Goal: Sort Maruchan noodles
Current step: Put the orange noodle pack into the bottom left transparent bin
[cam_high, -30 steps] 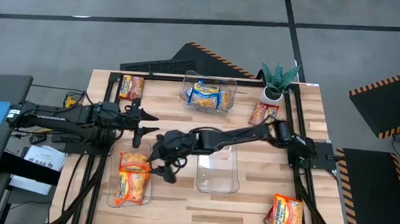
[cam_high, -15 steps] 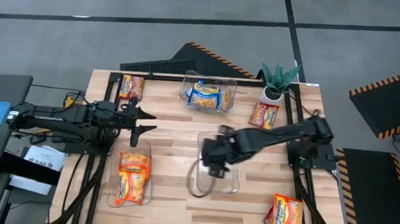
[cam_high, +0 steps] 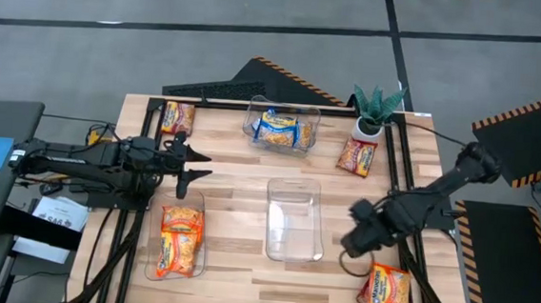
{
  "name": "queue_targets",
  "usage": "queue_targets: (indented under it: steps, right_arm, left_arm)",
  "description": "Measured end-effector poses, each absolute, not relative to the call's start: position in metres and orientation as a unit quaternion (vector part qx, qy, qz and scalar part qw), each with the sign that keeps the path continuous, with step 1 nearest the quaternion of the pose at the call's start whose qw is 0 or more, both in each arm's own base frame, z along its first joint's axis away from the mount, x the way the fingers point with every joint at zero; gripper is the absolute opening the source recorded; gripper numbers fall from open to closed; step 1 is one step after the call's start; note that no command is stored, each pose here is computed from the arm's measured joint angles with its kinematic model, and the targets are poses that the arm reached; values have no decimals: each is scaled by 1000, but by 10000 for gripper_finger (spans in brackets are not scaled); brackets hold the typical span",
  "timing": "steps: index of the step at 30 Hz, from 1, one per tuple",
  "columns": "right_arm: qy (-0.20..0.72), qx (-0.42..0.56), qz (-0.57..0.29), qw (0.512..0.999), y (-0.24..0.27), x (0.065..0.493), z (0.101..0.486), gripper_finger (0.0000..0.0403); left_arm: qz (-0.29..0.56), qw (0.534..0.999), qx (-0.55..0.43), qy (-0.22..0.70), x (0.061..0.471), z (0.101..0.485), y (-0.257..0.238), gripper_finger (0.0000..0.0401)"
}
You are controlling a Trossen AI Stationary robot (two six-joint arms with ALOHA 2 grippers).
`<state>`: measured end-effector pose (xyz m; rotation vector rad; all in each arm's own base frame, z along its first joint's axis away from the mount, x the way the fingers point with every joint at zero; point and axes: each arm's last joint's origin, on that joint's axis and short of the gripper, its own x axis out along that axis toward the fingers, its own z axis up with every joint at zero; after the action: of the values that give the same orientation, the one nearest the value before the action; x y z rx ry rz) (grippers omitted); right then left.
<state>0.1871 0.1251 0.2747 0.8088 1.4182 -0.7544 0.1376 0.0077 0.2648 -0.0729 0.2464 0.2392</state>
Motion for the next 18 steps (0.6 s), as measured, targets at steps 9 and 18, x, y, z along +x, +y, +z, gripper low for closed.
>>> queue_targets:
  steps: [9, 18]
  right_arm:
    - [674, 422, -415, 443, 156, 165, 247, 225]
    - [722, 363, -402, 430, 176, 185, 209, 225]
  left_arm:
    - [119, 984, -33, 127, 137, 264, 8, 167]
    - [119, 984, -31, 127, 137, 264, 8, 167]
